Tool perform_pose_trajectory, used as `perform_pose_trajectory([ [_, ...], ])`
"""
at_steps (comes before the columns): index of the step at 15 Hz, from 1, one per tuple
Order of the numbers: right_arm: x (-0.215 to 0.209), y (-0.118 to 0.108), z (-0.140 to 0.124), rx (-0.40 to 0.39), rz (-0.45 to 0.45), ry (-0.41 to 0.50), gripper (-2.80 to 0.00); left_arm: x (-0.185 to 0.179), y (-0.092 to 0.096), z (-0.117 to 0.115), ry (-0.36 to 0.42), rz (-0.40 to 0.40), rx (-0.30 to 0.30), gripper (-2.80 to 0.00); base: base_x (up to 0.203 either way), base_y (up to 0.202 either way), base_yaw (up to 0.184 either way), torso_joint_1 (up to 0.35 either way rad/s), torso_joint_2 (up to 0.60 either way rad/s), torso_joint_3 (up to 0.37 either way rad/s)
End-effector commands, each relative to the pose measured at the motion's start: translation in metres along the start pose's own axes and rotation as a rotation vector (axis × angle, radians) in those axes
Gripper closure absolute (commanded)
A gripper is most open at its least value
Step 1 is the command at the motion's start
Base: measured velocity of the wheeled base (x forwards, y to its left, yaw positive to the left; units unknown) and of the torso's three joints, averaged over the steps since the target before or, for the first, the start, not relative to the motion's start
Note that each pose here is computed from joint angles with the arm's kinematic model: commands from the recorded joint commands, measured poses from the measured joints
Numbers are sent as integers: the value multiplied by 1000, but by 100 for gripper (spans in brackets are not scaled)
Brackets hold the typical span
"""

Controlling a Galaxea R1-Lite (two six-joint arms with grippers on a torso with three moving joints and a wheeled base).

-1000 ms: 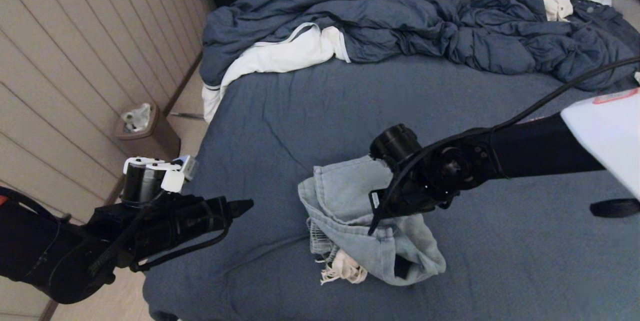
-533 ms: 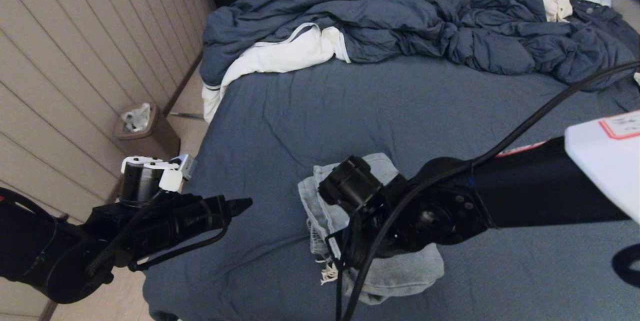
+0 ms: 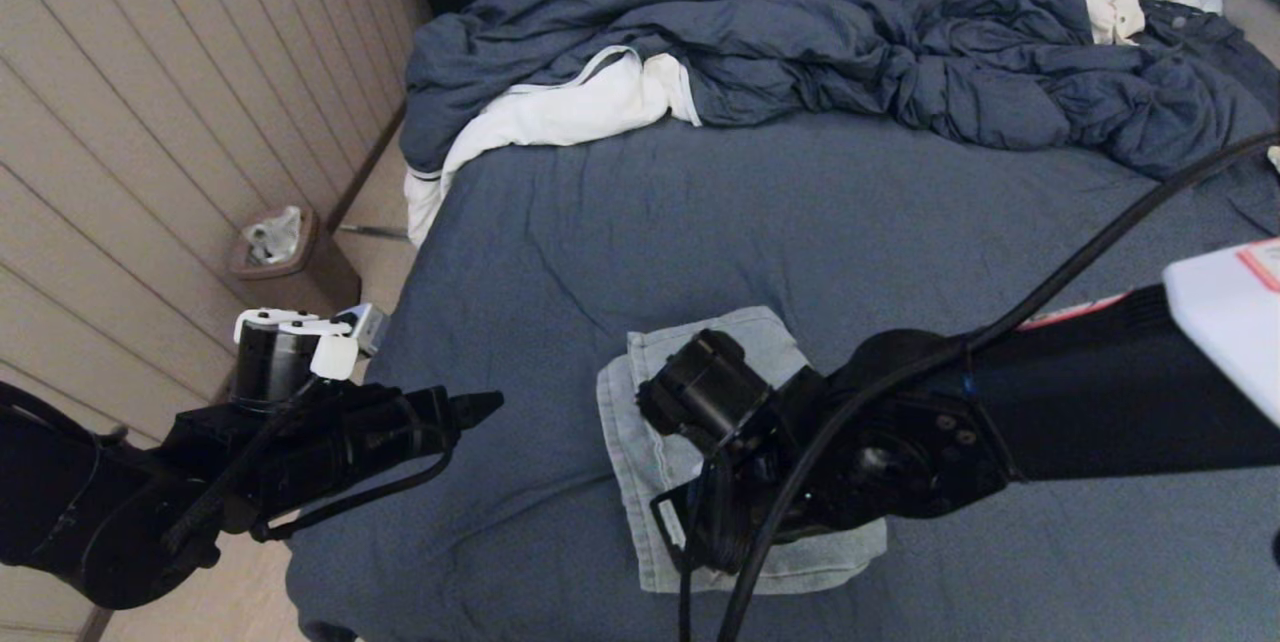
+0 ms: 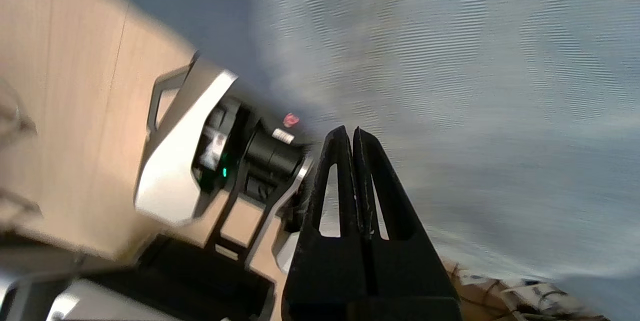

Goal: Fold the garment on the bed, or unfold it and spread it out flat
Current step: Fold the blue shorts, then unford the blue shorts

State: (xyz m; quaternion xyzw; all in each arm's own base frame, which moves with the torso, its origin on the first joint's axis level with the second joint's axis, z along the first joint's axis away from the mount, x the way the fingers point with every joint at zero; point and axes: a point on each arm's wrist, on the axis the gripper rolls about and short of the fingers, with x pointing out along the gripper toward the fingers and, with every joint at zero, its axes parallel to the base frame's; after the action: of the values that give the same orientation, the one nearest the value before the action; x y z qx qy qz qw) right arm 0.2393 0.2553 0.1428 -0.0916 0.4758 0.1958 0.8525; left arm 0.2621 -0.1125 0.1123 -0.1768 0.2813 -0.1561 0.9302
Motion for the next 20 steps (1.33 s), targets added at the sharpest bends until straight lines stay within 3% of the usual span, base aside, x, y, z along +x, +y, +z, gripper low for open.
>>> perform_pose_trajectory([
  [1, -23, -38, 8, 97, -37, -59, 0, -1, 0, 0, -5, -3, -1, -280, 0, 0, 0, 0, 0, 0],
  [5, -62, -97, 9, 248, -107, -151, 0, -7, -2, 5, -30, -12, 1, -280, 0, 0, 0, 0, 0, 0],
  [8, -103, -115, -2, 298, -109, -244, 0, -30, -10, 23, -113, -38, 4, -280, 0, 0, 0, 0, 0, 0],
  [11, -163, -121, -30, 317, -92, -394, 0, -79, -18, 36, -217, -35, 32, -280, 0, 0, 0, 0, 0, 0],
  [14, -222, -127, -87, 341, -93, -568, 0, -159, -21, 33, -311, -54, 48, -280, 0, 0, 0, 0, 0, 0],
  [16, -245, -133, -136, 379, -156, -646, 0, -218, -16, 16, -370, -55, 59, -280, 0, 0, 0, 0, 0, 0],
  [20, -268, -135, -227, 460, -318, -726, 0, -299, 12, -41, -450, 159, 63, -280, 0, 0, 0, 0, 0, 0],
])
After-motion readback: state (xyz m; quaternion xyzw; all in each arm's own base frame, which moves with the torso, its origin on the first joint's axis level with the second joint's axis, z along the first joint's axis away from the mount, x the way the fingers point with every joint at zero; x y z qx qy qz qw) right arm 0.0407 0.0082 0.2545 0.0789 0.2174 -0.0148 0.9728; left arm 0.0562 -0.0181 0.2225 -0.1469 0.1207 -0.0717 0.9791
